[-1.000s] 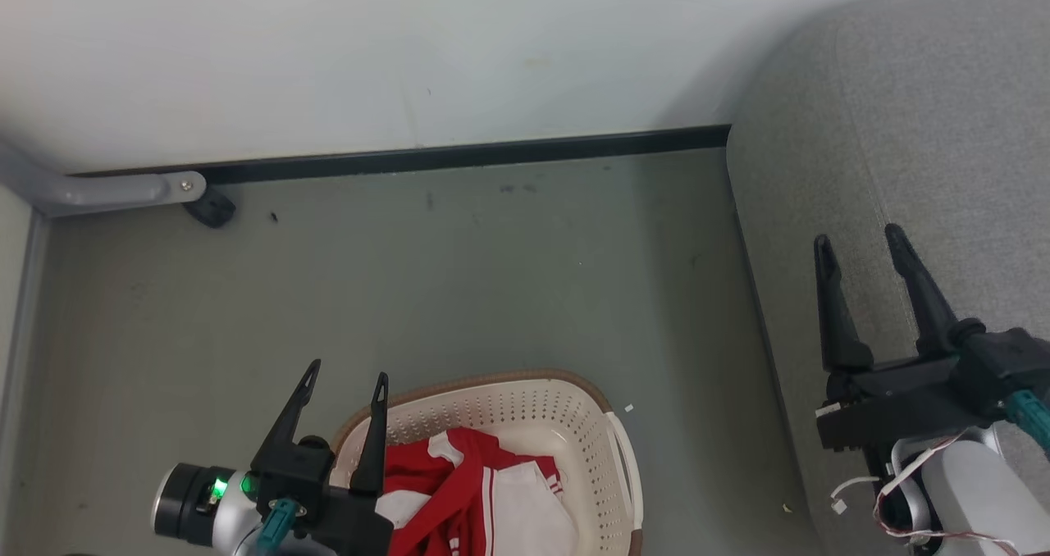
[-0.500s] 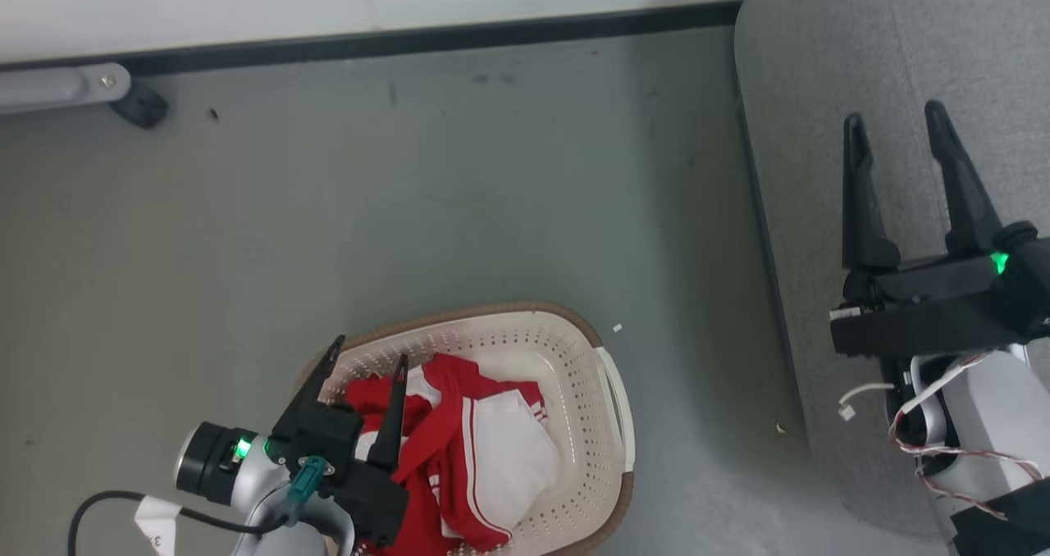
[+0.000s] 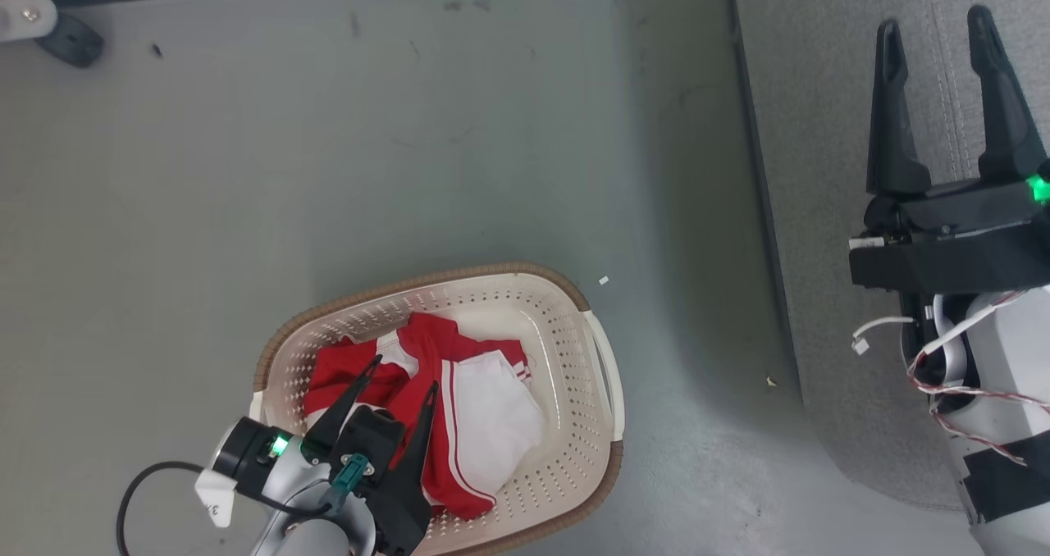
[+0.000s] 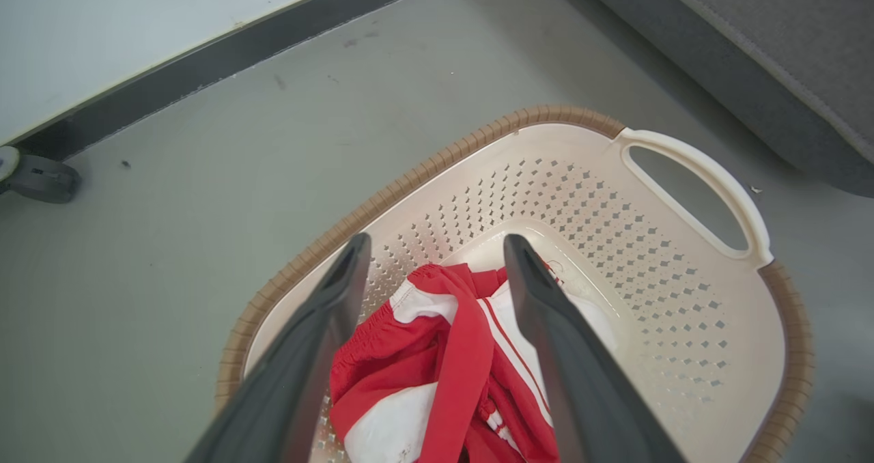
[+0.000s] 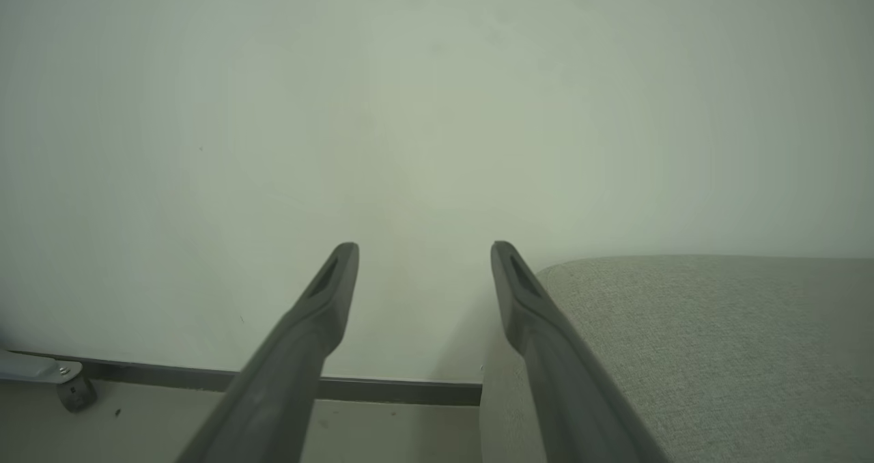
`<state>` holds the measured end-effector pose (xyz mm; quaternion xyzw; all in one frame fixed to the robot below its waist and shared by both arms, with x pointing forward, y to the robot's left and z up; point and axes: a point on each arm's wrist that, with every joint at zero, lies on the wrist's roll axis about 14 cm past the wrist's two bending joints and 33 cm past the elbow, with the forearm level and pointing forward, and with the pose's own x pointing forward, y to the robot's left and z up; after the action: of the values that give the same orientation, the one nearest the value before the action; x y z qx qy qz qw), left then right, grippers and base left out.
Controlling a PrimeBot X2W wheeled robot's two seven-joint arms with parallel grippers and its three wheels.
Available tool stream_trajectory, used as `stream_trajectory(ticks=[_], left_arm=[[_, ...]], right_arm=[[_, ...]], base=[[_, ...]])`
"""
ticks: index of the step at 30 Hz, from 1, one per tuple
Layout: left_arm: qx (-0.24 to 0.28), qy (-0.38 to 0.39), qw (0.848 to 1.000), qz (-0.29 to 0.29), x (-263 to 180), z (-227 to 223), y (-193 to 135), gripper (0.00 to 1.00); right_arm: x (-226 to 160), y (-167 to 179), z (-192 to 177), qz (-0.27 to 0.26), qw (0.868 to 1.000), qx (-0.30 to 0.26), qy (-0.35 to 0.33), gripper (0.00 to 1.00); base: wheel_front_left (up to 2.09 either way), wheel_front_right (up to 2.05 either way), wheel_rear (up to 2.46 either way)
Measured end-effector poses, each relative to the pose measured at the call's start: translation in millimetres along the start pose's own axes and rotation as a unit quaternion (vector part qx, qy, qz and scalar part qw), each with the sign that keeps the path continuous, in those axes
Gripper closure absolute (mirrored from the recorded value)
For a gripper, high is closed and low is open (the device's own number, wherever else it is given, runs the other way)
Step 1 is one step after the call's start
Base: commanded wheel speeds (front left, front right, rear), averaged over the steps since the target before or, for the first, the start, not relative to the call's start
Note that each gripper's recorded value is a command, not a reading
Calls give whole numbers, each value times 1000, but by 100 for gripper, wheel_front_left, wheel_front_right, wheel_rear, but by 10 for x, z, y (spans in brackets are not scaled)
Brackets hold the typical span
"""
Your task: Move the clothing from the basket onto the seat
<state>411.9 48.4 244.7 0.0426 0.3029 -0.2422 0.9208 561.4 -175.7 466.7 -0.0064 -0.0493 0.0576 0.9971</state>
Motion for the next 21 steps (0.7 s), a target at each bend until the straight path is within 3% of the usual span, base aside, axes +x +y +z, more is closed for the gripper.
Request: stream_trajectory(ticks=[21], left_arm=[[13, 88, 994, -57, 262, -566, -269, 0]], right_arm=[[140, -7, -286, 6, 1000, -10, 15, 0]], base=[[0, 0, 0]])
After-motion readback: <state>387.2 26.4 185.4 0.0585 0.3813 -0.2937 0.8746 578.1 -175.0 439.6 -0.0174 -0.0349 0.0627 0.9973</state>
